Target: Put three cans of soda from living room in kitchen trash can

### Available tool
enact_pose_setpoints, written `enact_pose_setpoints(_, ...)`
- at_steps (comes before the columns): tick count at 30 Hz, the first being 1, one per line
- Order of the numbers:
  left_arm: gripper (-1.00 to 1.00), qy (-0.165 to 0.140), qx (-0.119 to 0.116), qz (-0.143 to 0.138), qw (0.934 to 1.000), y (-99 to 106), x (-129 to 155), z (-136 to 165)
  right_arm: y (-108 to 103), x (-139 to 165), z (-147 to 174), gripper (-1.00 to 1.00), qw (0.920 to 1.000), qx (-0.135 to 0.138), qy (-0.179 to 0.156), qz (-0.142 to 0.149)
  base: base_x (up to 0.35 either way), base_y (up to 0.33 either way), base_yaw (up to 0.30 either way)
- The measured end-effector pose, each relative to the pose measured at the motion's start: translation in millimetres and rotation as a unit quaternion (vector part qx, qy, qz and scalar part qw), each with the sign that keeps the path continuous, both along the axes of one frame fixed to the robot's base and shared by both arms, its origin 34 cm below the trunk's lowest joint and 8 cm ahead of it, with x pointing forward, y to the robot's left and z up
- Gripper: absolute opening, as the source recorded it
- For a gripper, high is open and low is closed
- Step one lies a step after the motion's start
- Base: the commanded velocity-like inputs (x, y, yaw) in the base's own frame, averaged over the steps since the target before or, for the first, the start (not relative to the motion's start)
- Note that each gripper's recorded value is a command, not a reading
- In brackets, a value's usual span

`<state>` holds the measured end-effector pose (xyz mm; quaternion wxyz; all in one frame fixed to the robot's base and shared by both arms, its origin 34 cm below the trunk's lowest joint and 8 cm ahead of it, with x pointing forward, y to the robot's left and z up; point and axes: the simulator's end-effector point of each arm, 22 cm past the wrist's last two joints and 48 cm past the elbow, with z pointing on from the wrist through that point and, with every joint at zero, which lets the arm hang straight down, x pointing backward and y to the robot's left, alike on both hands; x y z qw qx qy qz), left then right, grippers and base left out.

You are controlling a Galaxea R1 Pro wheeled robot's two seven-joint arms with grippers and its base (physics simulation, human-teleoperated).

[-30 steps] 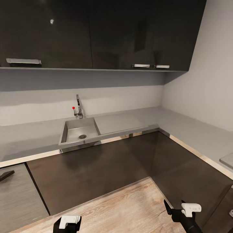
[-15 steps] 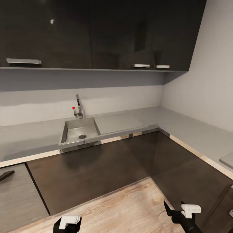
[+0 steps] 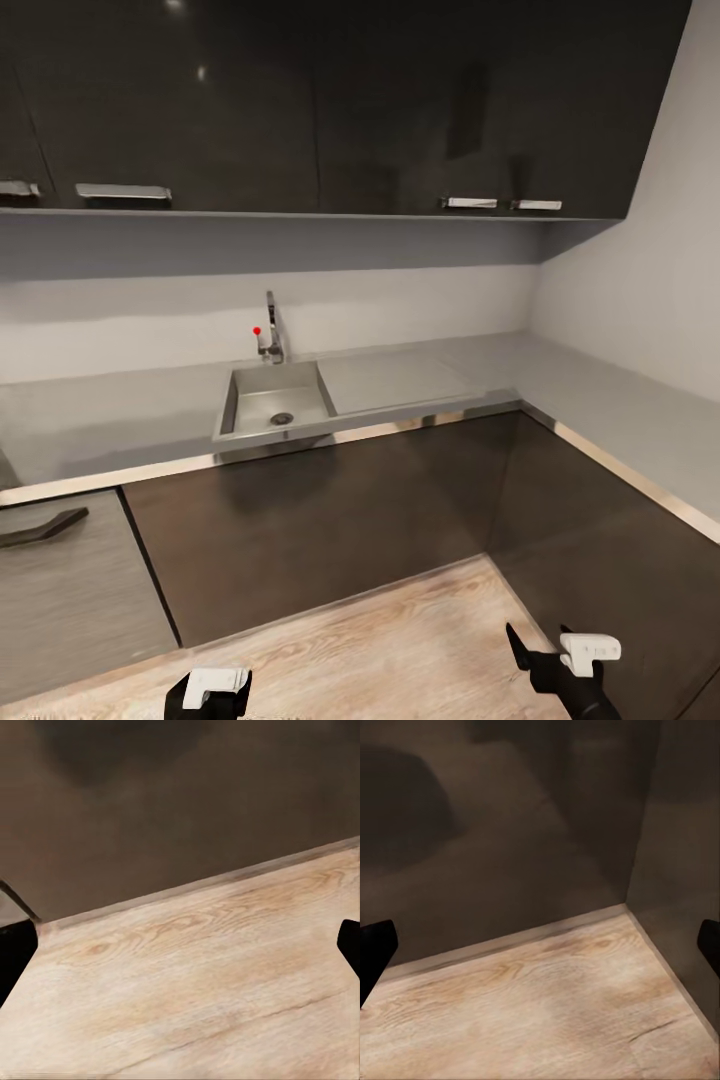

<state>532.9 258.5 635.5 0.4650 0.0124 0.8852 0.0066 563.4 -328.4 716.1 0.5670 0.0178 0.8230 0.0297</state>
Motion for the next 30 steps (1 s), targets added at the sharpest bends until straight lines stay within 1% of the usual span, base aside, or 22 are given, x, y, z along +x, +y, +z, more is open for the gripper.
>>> enact_pose_setpoints(5, 1.00, 0.011, -0.001, 0.001, 0.9999, 0, -7, -9, 0, -1, -2, 1.00, 1.0000, 0.000, 0.003, 0.000, 0.000, 0.000, 0.238)
enact_pose_setpoints(6, 1.00, 0.018, -0.001, 0.001, 0.9998, 0, -11, -14, 1, -1, -3, 1.00, 1.0000, 0.001, 0.003, 0.000, 0.000, 0.000, 0.241)
enact_pose_setpoints(10, 1.00, 0.025, -0.002, 0.002, 0.9997, 0, -15, -19, 1, -1, -3, 1.00, 1.0000, 0.001, 0.004, 0.000, 0.000, 0.000, 0.242)
enact_pose_setpoints(30, 1.00, 0.027, -0.002, 0.002, 0.9996, 0, -16, -21, 1, -3, -7, 1.00, 1.0000, 0.001, 0.008, 0.001, 0.000, 0.000, 0.242)
